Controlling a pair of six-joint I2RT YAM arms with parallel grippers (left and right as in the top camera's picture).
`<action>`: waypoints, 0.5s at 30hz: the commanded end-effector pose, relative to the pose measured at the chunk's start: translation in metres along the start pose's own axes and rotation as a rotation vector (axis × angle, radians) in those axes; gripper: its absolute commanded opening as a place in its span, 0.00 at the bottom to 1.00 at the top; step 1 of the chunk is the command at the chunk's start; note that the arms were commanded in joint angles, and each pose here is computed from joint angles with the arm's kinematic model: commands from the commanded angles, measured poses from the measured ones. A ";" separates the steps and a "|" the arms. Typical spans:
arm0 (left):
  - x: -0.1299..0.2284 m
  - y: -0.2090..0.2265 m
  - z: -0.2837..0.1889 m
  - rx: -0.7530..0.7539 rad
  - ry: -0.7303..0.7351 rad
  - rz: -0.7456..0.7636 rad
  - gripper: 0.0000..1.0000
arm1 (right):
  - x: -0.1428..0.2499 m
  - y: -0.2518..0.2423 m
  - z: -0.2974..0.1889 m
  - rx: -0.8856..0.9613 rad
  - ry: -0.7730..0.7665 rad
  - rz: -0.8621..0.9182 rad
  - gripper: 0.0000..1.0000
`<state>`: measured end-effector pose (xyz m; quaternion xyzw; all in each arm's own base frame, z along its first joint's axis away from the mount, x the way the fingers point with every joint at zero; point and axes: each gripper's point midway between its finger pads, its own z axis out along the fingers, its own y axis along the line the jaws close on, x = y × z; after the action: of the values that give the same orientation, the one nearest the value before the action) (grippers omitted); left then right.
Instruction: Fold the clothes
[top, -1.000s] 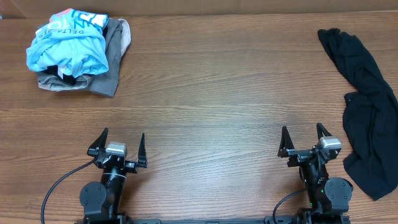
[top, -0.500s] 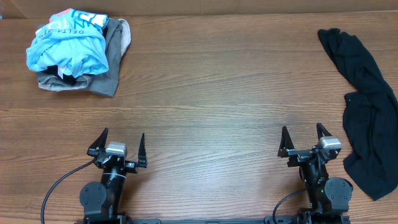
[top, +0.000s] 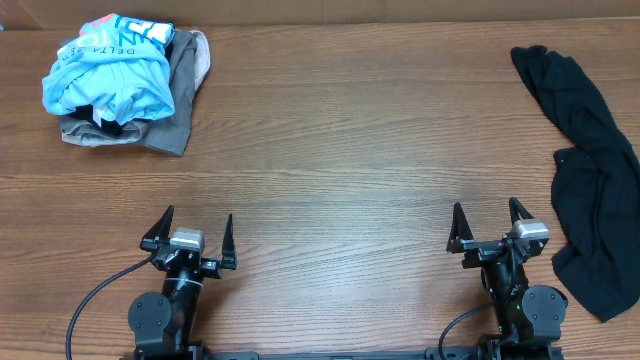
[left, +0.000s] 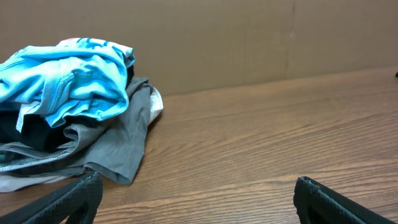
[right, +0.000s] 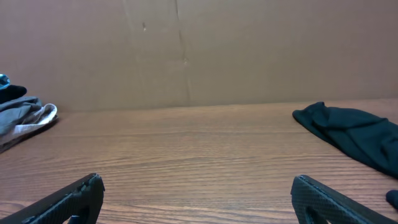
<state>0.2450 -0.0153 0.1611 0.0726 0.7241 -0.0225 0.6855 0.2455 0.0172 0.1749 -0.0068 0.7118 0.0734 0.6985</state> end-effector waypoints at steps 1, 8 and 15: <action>0.000 -0.001 0.000 0.007 -0.003 0.001 1.00 | 0.002 -0.001 0.000 0.001 -0.002 0.002 1.00; -0.001 0.001 0.000 -0.001 -0.009 0.003 1.00 | 0.002 -0.001 0.000 0.001 -0.003 0.003 1.00; -0.004 -0.001 0.000 0.007 -0.019 0.005 1.00 | 0.000 0.001 0.000 -0.007 -0.009 0.002 1.00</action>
<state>0.2452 -0.0153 0.1648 0.0733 0.7189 -0.0214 0.6909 0.2454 0.0173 0.1756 -0.0072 0.7110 0.0736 0.6993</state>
